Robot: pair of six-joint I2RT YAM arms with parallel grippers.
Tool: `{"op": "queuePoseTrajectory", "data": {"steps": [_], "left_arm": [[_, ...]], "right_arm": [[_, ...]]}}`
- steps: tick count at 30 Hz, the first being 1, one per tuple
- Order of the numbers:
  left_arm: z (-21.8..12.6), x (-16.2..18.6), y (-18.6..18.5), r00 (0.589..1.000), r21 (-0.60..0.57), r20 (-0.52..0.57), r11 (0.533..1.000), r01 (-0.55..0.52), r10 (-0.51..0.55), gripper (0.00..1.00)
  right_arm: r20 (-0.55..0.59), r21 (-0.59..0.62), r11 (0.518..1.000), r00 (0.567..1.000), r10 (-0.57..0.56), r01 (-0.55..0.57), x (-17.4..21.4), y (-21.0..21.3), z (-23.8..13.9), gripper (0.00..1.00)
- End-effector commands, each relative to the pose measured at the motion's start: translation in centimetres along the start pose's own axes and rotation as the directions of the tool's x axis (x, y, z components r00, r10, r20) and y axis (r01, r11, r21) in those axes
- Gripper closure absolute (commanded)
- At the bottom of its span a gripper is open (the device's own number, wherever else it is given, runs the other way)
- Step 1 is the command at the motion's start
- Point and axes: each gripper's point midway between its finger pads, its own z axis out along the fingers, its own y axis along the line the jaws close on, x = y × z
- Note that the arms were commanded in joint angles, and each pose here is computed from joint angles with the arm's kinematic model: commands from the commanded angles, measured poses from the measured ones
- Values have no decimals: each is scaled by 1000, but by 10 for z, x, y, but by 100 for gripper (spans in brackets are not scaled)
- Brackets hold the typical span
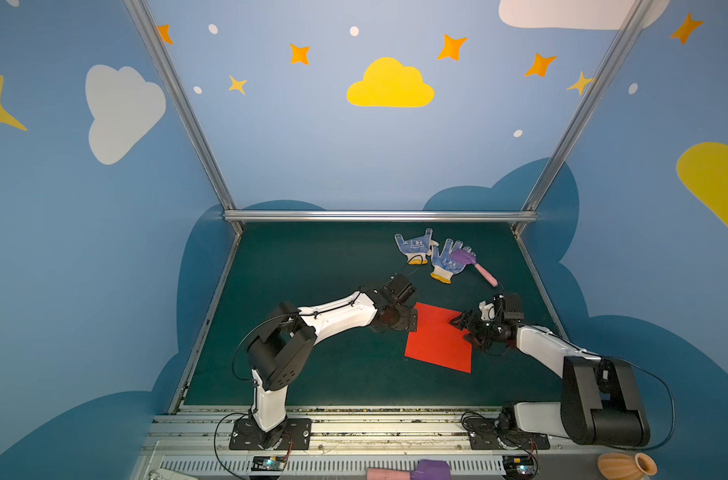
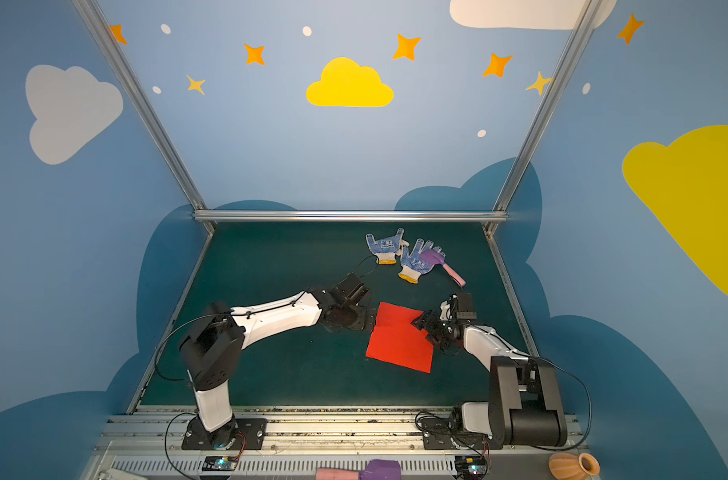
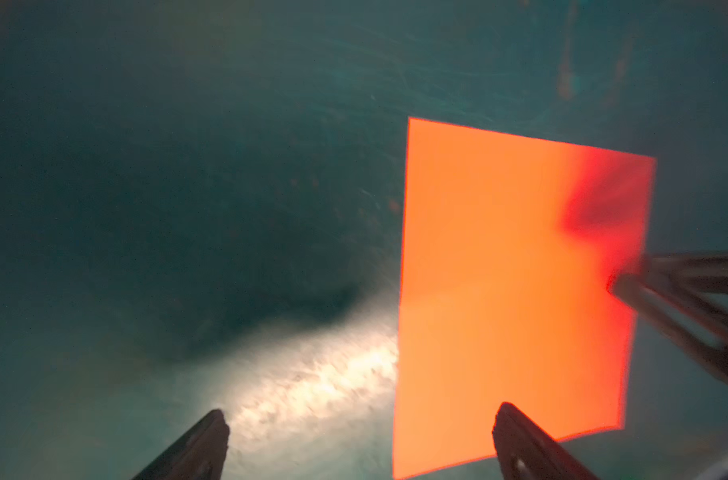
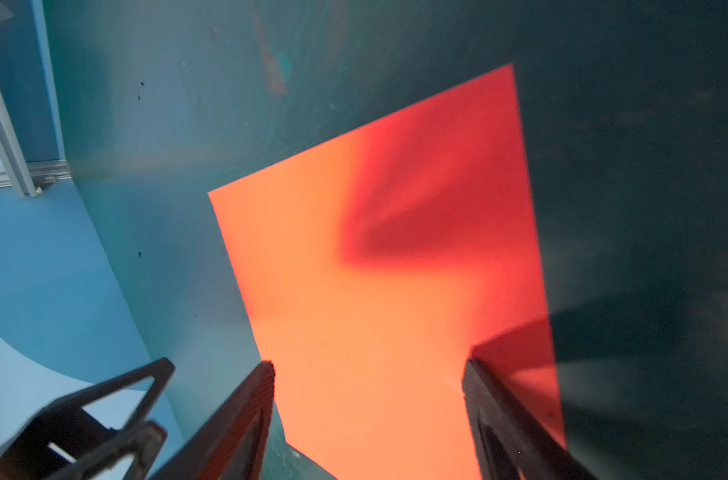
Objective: Fold a paper plane with a square sheet of paper (fold left side to right side)
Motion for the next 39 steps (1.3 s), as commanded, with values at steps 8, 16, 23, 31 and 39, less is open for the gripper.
{"op": "queuePoseTrajectory", "data": {"steps": [8, 16, 23, 31, 39], "left_arm": [[24, 40, -32, 981, 228, -135, 959, 166, -137, 7], [43, 53, -41, 977, 231, -167, 958, 172, -135, 11], [55, 55, -45, 977, 234, -176, 959, 160, -120, 11], [54, 40, -64, 990, 308, -136, 949, 62, -21, 10], [26, 40, -27, 990, 166, -56, 977, 136, -128, 8]], "right_arm": [[-103, 93, 994, 992, 74, -64, 34, -30, 11, 26], [-109, 98, 993, 991, 75, -65, 35, -30, 11, 26], [-110, 97, 993, 991, 77, -66, 36, -30, 11, 26], [-110, 101, 993, 991, 78, -67, 34, -30, 11, 26], [-114, 103, 993, 991, 73, -61, 36, -31, 10, 26]]}}
